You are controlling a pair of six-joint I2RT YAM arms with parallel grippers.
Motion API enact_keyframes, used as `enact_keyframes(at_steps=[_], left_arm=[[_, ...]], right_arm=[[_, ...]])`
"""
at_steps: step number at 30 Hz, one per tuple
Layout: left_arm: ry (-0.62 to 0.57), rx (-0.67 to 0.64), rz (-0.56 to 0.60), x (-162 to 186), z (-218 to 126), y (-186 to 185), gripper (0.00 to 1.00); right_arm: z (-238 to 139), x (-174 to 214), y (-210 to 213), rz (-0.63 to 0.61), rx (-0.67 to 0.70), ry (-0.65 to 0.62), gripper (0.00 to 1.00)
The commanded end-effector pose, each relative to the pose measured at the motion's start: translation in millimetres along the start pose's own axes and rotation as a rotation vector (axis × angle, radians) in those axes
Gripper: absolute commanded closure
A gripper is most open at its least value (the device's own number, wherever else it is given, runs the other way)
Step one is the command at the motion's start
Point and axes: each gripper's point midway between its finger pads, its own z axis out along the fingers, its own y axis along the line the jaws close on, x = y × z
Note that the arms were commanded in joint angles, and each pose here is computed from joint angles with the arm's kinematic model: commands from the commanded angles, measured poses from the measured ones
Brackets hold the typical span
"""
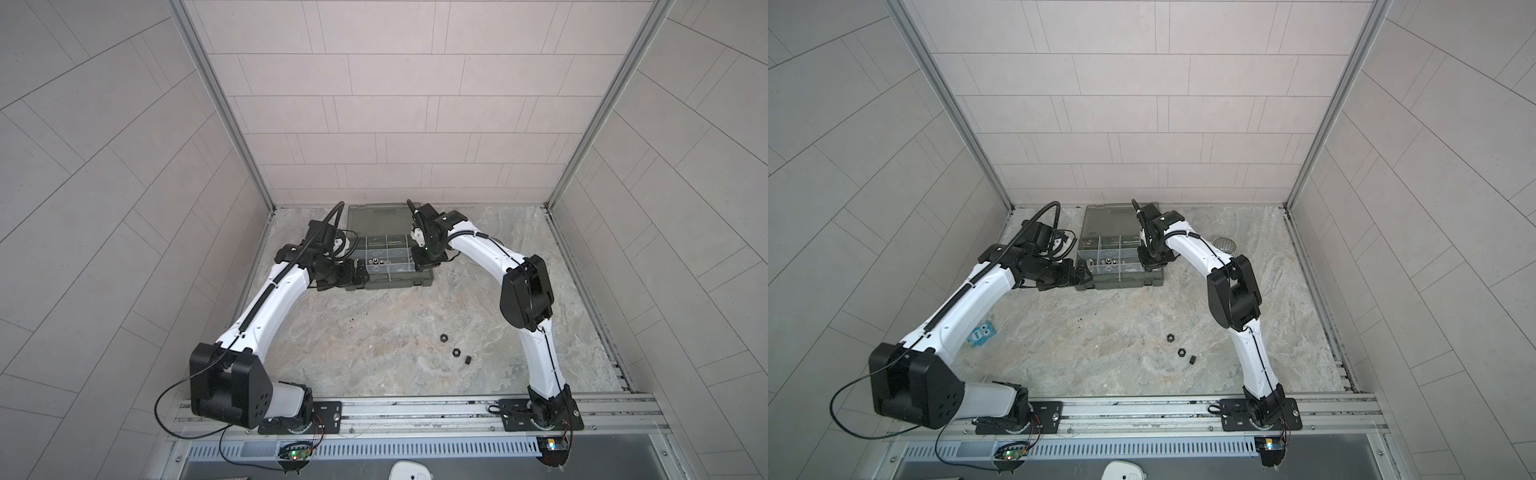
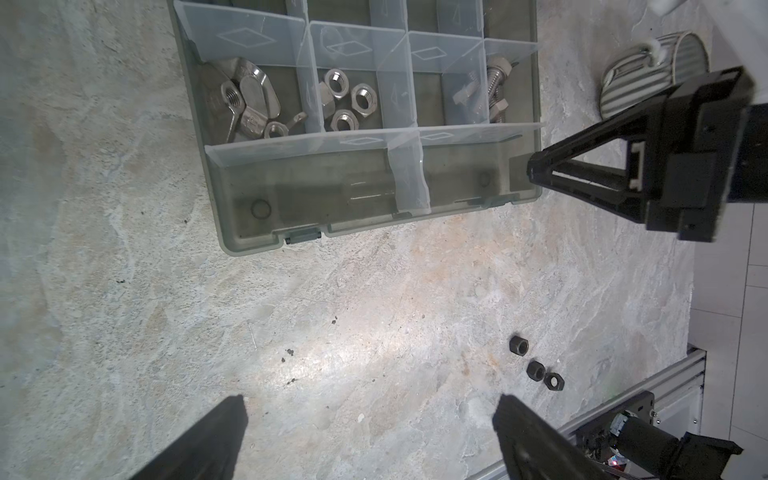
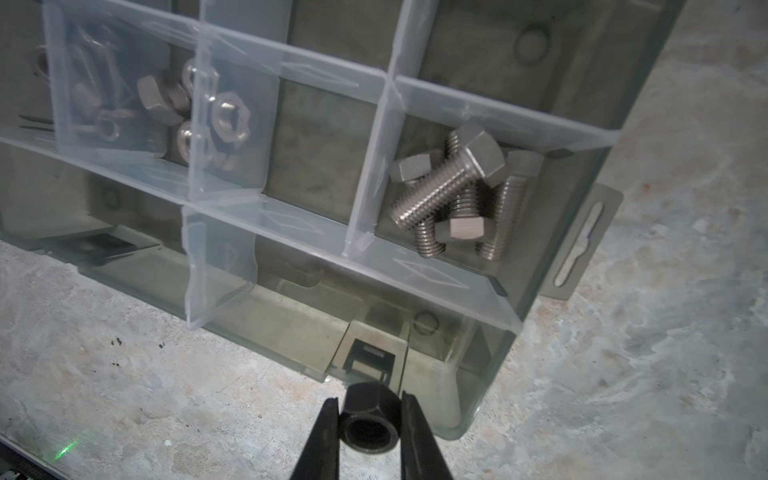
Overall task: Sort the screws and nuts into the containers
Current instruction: 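Carry the black nut with the right gripper to the box's nearest compartment, then open the right gripper to drop the black nut into that compartment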
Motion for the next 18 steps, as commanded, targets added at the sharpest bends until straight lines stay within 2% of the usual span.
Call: enact_keyframes(at_steps=[1, 3, 6, 8, 13, 18], left_arm=[[-0.005, -0.023, 0.007, -3, -6, 1, 0.00], [-0.004, -0.022, 0.003, -4, -5, 1, 0.00], [-0.001, -0.012, 0.000, -6, -4, -1, 0.00], [-0.004, -0.003, 0.001, -8, -4, -2, 0.00], [-0.003, 0.000, -0.009, -7, -2, -3, 0.00], [-0.016, 0.020, -0.032, -6, -1, -5, 0.00]], right_arm=[[-2, 2, 0, -0.008, -0.002, 0.021, 0.77], [1, 1, -1, -0.005, -0.006, 0.025, 0.71], [-1, 0, -3, -0.006, -0.007, 0.018, 0.52], [-5, 0, -4, -0.013, 0.001, 0.008, 0.43], [-18, 10, -11, -0.018, 0.022, 0.008, 0.42], [-25, 60, -23, -0.002, 0.044, 0.058, 0.43]])
